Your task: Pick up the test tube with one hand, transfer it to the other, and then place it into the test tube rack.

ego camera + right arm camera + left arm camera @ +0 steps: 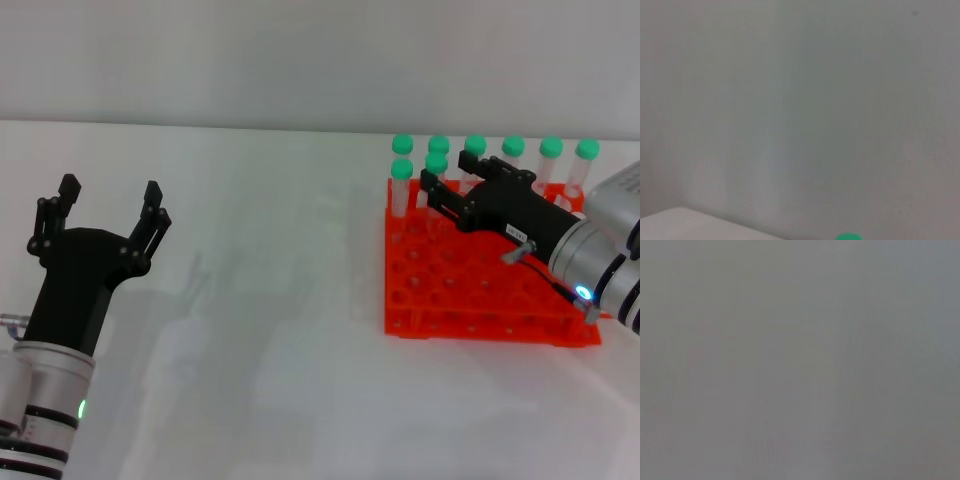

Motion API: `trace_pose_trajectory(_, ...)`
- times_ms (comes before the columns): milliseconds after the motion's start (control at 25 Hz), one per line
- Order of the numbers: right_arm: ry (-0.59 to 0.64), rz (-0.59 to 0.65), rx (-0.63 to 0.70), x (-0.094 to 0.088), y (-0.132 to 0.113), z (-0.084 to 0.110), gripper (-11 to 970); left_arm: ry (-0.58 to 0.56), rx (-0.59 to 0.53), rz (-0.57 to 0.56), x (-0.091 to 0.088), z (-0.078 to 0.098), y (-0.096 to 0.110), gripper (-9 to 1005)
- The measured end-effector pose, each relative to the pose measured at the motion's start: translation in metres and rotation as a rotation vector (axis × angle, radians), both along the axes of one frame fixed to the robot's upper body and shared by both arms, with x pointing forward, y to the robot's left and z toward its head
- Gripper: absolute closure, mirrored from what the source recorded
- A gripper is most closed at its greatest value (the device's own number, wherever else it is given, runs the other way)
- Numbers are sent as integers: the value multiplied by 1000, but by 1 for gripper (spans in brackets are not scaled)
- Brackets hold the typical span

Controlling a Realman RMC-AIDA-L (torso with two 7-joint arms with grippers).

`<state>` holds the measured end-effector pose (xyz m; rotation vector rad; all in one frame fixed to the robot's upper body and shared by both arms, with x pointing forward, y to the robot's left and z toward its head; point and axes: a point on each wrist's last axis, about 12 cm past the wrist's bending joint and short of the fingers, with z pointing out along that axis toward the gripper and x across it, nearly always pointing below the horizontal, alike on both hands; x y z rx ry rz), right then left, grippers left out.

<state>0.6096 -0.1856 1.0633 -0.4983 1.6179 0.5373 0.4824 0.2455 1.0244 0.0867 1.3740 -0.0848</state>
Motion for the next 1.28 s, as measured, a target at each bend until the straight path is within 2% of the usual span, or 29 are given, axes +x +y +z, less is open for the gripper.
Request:
trace_pose_trajectory(400,36,-23,23,0,-6,-3,349,-2,0,-3,1,0,-1,102)
trace_pose_trajectory(800,158,4,37,6,-18,-5,349,-7,2,1,3,2,0,102)
trace_pose_trajectory(1080,112,6,112,-14,-44,-9,349,-18,3,-2,7,4,-1,102)
trace_pose_trajectory(1280,39,-16,176,-35,-75,-9,349,-35,10,9,14,8,2,102)
